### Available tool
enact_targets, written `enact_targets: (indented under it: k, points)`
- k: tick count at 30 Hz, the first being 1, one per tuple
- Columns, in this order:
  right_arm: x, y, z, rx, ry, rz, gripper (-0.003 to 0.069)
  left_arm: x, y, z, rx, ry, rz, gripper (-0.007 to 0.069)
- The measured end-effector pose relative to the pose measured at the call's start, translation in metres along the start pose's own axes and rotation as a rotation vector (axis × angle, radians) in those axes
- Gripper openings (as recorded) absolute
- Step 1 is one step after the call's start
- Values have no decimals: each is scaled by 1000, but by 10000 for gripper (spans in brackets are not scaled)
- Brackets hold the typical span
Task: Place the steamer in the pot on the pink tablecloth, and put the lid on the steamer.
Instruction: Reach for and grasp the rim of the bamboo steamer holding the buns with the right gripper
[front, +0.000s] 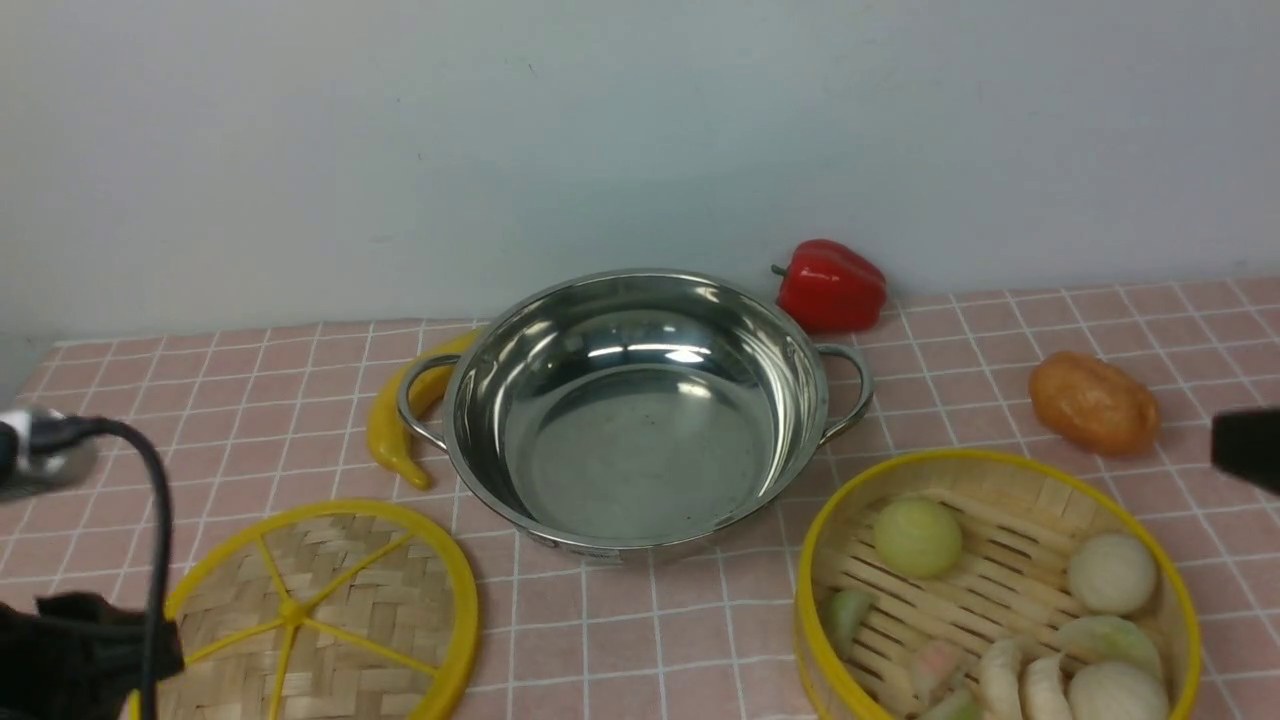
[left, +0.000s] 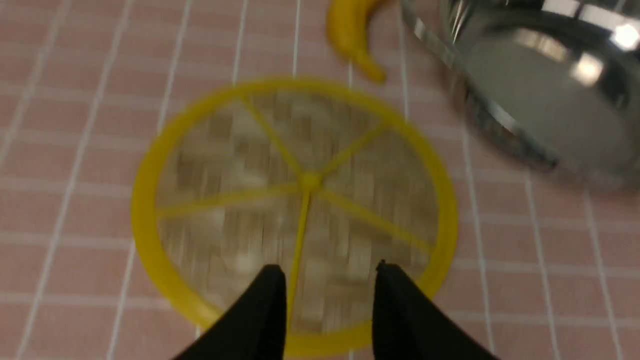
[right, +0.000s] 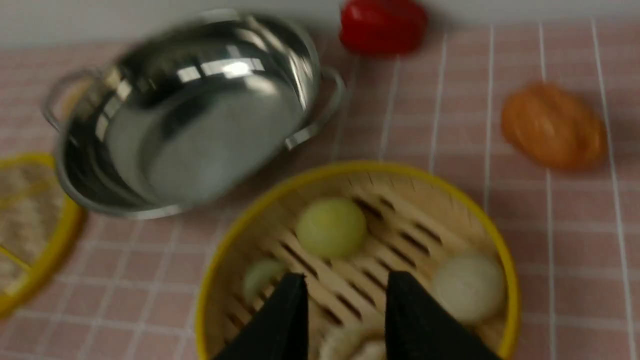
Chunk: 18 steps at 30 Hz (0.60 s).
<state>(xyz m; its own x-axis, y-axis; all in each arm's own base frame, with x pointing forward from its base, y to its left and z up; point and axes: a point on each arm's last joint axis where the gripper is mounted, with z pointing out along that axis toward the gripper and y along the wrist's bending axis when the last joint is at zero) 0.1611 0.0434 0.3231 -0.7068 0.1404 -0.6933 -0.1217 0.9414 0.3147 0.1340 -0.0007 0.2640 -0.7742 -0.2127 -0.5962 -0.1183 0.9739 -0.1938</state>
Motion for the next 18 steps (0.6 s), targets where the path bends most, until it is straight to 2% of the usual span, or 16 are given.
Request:
enact_targets:
  k: [1,2,5,11,18]
  points:
    - [0,-3,4,37,52,8,240,1,1,5,-4,53,-4,243]
    - [1,-10,11,115,143,26,240,3,2,14,-12,134,-10,243]
    - [7,-21,22,240,278,71,240,4,3,27,-22,218,-19,243]
    - [8,-28,42,295,355,97,240,1,5,36,-29,230,-21,243]
    - [3,-35,78,308,362,119,240,-4,5,37,-29,182,-12,243]
